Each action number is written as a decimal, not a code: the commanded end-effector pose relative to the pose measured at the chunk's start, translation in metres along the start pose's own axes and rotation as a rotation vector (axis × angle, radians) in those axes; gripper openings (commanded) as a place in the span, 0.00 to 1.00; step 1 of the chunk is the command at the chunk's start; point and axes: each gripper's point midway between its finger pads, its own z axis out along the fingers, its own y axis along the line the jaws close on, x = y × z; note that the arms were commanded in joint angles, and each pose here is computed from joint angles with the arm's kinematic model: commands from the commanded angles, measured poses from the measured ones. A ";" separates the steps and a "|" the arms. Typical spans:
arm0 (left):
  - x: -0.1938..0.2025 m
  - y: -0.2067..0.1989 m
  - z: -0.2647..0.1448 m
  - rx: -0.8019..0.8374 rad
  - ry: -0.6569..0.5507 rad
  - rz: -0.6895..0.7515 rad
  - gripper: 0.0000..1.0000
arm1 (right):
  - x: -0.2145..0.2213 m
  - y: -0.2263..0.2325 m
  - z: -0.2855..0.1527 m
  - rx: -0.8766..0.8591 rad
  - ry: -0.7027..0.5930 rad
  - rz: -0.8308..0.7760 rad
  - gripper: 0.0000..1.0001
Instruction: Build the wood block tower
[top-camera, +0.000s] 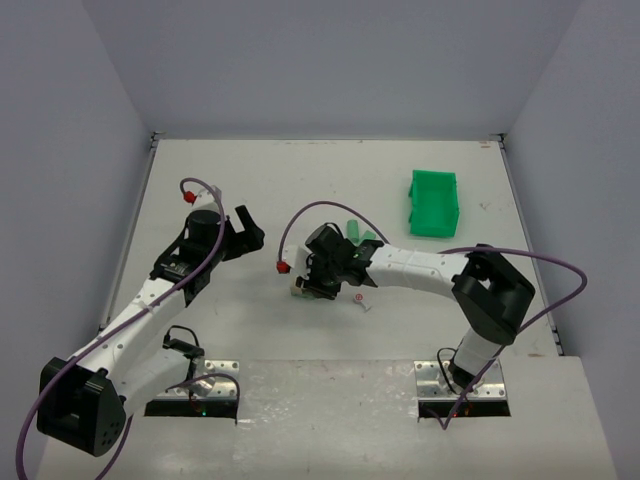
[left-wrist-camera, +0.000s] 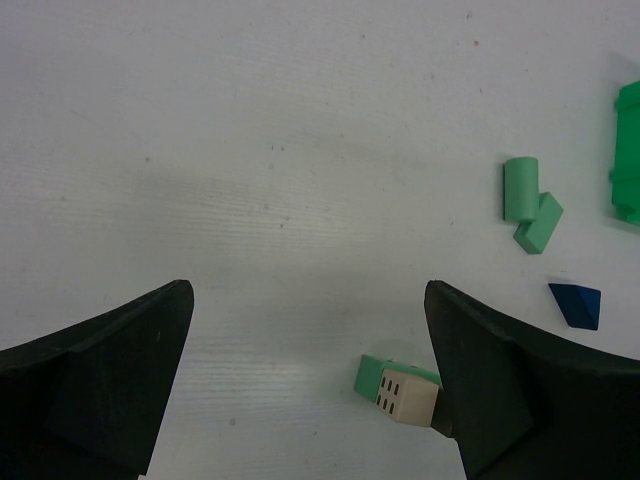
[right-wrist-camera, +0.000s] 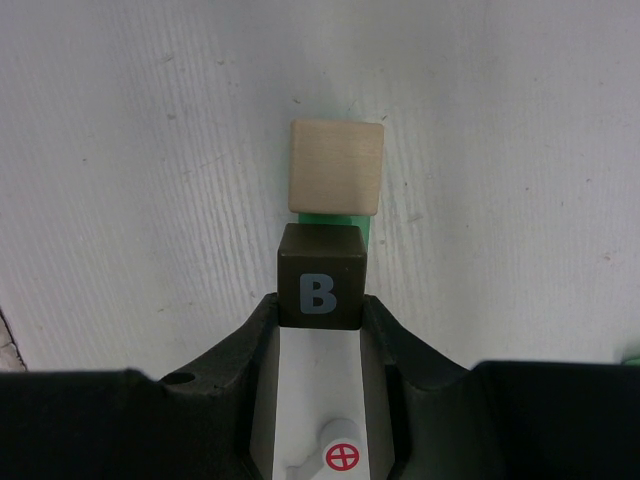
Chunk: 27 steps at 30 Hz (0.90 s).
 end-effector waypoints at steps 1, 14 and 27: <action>-0.011 -0.010 -0.002 0.036 -0.036 -0.002 1.00 | -0.025 -0.010 -0.003 0.030 -0.052 -0.011 0.26; -0.009 -0.009 -0.001 0.035 -0.028 -0.001 1.00 | -0.027 -0.013 0.000 0.037 -0.043 -0.005 0.28; -0.008 -0.009 0.000 0.034 -0.025 -0.001 1.00 | -0.023 -0.012 0.004 0.022 -0.017 -0.006 0.29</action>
